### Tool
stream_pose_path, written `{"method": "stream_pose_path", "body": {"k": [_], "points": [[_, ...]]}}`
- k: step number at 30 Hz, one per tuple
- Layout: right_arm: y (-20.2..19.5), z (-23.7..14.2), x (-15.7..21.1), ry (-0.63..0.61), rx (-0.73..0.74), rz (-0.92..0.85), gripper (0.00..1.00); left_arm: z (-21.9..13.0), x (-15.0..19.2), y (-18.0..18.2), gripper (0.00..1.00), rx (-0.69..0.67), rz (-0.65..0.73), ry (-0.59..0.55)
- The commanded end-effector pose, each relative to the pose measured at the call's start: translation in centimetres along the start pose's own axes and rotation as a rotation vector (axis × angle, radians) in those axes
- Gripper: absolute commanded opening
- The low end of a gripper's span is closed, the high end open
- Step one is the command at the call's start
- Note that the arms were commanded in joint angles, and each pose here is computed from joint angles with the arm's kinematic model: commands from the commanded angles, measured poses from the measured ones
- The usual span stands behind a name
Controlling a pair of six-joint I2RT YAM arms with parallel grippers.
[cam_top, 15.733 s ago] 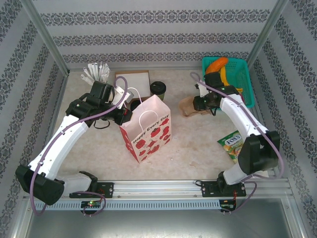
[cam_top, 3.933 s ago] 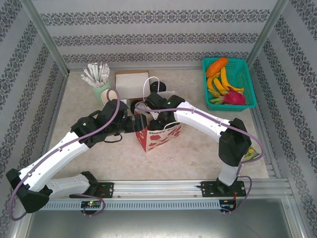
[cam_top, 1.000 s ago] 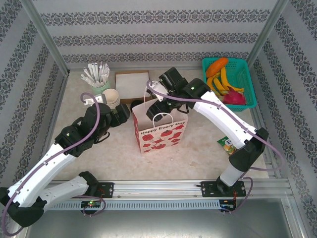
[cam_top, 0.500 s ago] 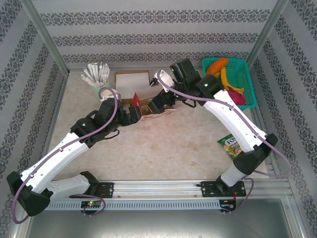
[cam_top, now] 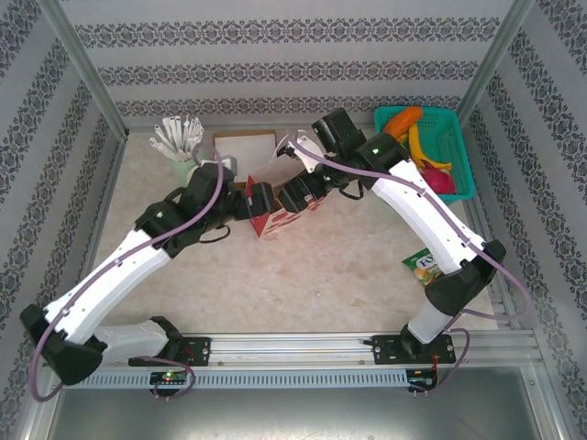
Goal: Pack the takeout coffee
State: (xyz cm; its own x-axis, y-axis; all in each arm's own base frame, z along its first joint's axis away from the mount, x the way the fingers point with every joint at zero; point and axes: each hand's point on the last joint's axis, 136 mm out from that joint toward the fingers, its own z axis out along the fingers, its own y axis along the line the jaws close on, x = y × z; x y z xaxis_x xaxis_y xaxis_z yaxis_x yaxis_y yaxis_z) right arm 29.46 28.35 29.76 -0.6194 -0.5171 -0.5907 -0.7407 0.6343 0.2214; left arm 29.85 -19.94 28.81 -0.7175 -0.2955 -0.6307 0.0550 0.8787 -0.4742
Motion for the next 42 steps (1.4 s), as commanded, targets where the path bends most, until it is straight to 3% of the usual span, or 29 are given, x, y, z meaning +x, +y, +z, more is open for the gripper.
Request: {"method": "stream_pose_path", "body": {"k": [1, 4, 7, 13, 18, 23, 29, 37, 42], "points": [[0.8, -1.9, -0.5, -0.041, -0.018, 0.011, 0.98, 1.6, -0.2, 0.7, 0.98, -0.094, 0.002, 0.058], [1.0, -2.8, -0.5, -0.060, -0.010, -0.002, 0.98, 2.8, -1.1, 1.6, 0.87, -0.196, 0.018, 0.049], [0.8, -4.2, -0.1, -0.084, 0.018, -0.016, 0.98, 3.2, -1.6, 1.0, 0.69, -0.184, 0.030, 0.045], [1.0, -6.2, 1.0, -0.118, 0.051, -0.032, 0.98, 3.2, -0.6, -0.3, 0.20, -0.115, 0.031, 0.099], [-0.7, -8.1, 1.8, -0.155, 0.165, -0.058, 0.98, 1.5, -0.8, -1.1, 0.01, -0.058, 0.015, 0.087], [-2.8, -11.0, 1.3, -0.259, 0.238, -0.028, 0.98, -0.8, -1.0, -2.2, 0.00, 0.019, 0.017, 0.088], [-6.3, -12.5, 2.1, -0.301, 0.258, 0.124, 0.98, -2.2, 1.4, -1.2, 0.00, 0.029, 0.084, 0.197], [-3.6, -6.0, 6.2, -0.131, -0.023, 0.002, 0.98, -0.6, 3.7, 0.1, 0.04, 0.053, 0.120, 0.412], [-5.4, -3.6, 6.4, -0.057, 0.075, -0.008, 0.97, 1.4, 4.4, 0.2, 0.05, 0.045, 0.154, 0.495]]}}
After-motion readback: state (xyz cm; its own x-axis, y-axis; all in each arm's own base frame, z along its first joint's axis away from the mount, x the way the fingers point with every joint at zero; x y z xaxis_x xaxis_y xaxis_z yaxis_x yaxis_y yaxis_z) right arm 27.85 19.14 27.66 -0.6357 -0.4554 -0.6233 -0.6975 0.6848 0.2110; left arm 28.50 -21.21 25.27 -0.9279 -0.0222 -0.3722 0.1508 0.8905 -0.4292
